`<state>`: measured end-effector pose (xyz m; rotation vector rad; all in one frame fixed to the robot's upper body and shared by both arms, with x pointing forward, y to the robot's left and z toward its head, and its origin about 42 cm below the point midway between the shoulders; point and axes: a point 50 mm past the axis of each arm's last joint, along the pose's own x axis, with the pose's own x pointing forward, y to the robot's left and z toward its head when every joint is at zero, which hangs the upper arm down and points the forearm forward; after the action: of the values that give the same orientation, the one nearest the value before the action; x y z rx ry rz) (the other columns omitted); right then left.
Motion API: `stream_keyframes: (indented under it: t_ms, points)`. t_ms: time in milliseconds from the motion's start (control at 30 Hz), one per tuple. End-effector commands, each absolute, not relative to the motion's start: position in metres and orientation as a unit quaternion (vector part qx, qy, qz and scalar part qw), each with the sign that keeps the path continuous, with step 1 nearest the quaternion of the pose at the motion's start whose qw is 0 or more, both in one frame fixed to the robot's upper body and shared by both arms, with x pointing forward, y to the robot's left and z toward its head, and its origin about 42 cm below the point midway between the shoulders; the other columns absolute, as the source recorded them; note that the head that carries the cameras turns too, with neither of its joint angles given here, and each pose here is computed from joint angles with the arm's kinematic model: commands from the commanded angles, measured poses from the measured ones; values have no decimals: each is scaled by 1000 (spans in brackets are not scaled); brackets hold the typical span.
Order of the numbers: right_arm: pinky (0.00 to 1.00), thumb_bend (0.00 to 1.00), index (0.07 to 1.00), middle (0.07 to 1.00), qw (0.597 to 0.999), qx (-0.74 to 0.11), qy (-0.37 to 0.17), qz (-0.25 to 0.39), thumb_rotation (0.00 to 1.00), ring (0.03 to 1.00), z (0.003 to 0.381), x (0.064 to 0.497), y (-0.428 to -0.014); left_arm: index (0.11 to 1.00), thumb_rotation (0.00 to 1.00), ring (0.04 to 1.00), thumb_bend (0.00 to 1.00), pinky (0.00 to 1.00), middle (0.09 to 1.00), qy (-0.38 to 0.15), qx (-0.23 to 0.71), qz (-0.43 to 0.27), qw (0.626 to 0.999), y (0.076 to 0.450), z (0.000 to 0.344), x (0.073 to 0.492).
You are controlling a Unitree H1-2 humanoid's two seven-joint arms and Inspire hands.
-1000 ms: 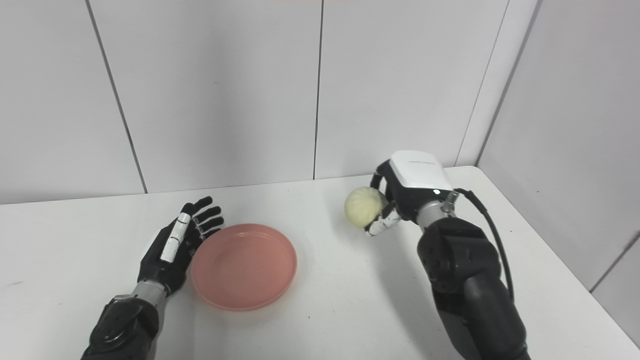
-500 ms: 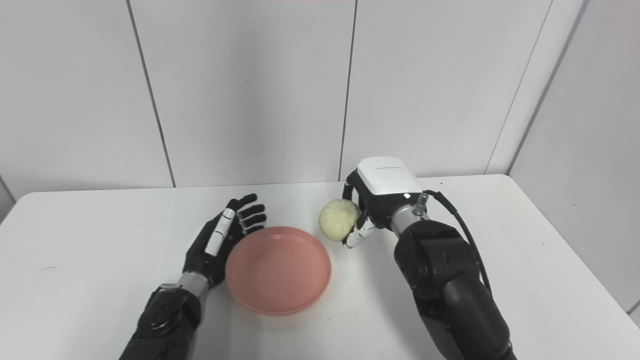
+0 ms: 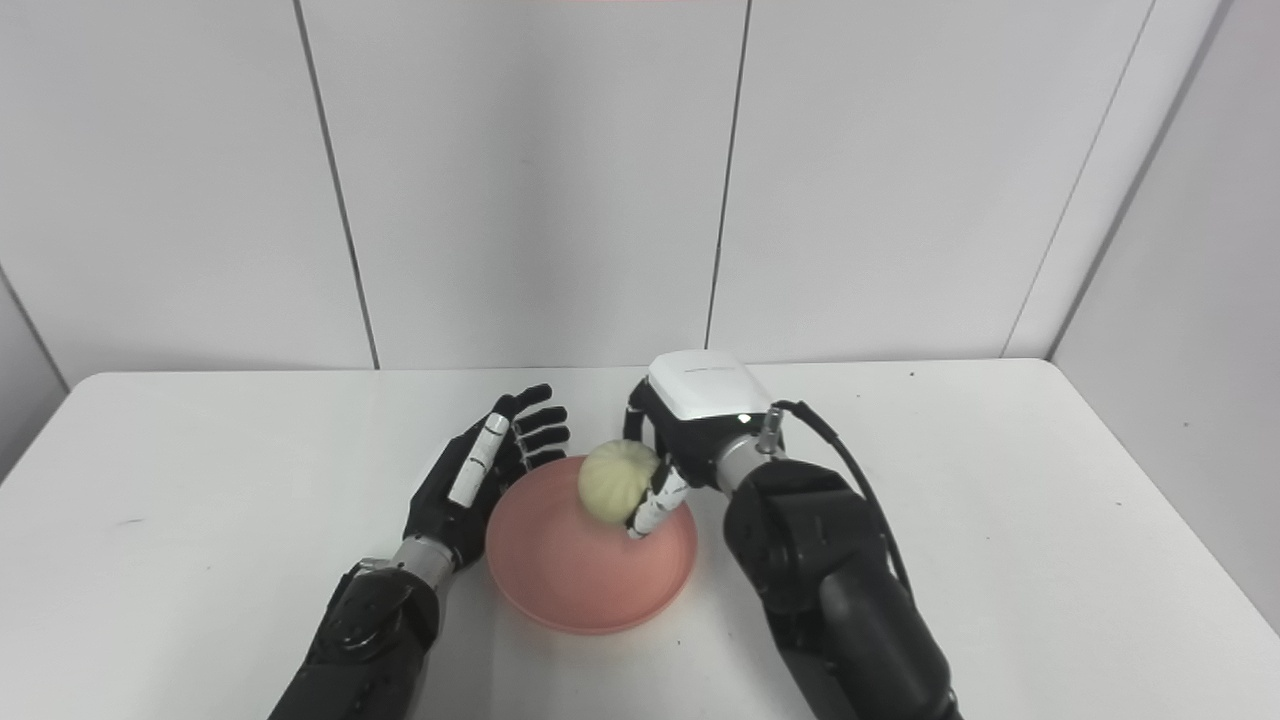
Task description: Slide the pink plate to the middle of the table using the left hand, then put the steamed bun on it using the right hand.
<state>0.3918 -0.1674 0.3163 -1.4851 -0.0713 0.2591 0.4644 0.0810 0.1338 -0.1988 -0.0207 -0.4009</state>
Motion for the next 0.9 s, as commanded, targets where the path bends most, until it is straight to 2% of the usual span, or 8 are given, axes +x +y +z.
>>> stream_keyframes:
  t_ms: [0, 333, 400, 433, 500, 867]
  points:
    - [121, 524, 489, 326, 718, -685, -64, 107, 138, 208, 337, 397, -157, 774, 764, 758, 771, 724, 762, 13, -91, -202, 975, 75, 125, 462]
    - [114, 521, 487, 327, 703, -697, -49, 133, 125, 205, 311, 407, -148, 764, 763, 751, 795, 717, 749, 14, -90, -199, 976, 74, 127, 463]
    - [132, 524, 487, 368, 700, -699, -44, 139, 100, 225, 305, 410, -148, 764, 764, 754, 796, 724, 752, 13, -90, -200, 976, 75, 127, 463]
    - [137, 530, 486, 437, 699, -700, -41, 140, 32, 232, 303, 411, -148, 770, 766, 759, 791, 729, 757, 13, -90, -201, 975, 75, 127, 463]
    - [141, 531, 485, 457, 697, -702, -34, 144, 13, 237, 297, 414, -149, 772, 767, 761, 784, 726, 761, 11, -90, -202, 975, 76, 127, 463]
    - [119, 532, 485, 470, 699, -698, -23, 154, 0, 207, 280, 422, -156, 774, 765, 763, 767, 717, 770, 12, -89, -205, 975, 78, 126, 463]
